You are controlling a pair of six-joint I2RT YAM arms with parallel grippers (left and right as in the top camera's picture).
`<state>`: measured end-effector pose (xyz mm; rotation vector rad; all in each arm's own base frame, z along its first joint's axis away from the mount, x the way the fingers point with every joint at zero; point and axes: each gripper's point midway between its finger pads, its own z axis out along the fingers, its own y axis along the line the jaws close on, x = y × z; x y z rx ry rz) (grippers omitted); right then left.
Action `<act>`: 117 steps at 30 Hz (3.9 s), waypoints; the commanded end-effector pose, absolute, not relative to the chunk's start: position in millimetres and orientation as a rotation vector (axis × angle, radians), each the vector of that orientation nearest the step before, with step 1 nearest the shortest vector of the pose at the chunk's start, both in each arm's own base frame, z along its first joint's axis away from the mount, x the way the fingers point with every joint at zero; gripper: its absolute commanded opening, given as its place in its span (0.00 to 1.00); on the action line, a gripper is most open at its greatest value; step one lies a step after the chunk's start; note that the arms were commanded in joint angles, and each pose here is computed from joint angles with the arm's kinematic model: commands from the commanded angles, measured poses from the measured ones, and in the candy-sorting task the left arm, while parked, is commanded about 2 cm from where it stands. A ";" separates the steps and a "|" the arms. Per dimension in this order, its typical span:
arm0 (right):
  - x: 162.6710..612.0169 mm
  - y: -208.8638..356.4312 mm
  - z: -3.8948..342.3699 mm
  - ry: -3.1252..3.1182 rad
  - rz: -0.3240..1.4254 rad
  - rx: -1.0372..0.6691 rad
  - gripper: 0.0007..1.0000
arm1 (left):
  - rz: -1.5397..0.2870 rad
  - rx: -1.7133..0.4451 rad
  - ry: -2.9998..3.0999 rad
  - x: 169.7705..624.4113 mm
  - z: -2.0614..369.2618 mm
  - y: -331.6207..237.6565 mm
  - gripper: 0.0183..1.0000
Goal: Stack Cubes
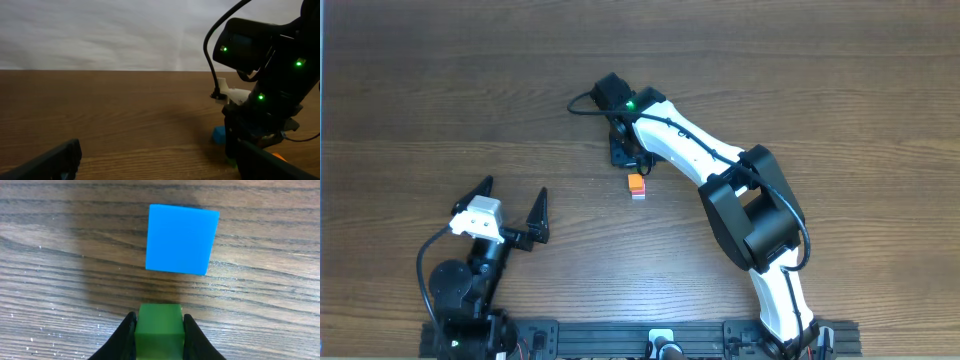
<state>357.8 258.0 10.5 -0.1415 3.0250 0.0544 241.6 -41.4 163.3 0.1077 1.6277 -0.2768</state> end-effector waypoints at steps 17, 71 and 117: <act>371.0 262.2 45.6 3.008 0.053 -0.181 0.01 | -0.274 0.128 1.627 241.1 161.6 -43.6 1.00; 287.5 268.9 106.9 3.075 0.036 -0.235 0.01 | -0.274 0.128 1.627 241.1 161.6 -43.6 1.00; 302.6 259.1 97.8 3.048 0.023 -0.143 0.01 | -0.274 0.128 1.627 241.1 161.6 -43.6 1.00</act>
